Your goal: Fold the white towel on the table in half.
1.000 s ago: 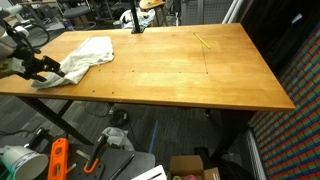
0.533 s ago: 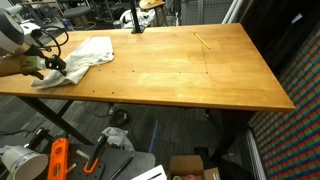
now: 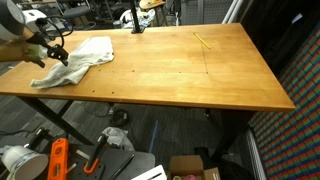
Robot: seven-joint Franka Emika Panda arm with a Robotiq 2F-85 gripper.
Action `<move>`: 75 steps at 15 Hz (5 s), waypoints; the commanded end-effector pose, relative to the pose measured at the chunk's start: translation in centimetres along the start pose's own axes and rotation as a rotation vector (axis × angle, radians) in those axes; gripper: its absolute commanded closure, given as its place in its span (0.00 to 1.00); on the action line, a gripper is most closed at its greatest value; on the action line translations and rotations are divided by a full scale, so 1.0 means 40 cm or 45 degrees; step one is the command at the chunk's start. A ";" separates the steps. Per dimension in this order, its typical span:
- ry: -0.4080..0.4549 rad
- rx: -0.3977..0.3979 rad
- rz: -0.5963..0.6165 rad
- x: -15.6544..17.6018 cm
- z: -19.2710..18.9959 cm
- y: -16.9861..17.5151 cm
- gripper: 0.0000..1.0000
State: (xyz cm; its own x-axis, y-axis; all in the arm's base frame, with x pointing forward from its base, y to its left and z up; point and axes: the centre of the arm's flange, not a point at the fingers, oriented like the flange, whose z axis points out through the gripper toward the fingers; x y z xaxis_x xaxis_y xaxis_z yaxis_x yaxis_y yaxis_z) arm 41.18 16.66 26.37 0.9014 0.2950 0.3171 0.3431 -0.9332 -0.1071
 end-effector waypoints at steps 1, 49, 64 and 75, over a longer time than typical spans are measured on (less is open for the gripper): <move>-0.027 -0.144 0.123 0.045 -0.196 0.039 0.00; -0.379 -0.067 0.514 0.396 -0.065 0.499 0.00; -0.530 0.038 0.648 0.383 0.106 0.557 0.00; -0.734 0.189 0.535 0.360 0.130 0.537 0.81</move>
State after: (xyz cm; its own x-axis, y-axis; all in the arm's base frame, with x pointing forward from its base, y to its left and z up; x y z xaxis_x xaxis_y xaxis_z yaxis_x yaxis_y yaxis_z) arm 61.92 1.80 23.45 0.9588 -0.0349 -0.2819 -0.0967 -0.9733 -0.2084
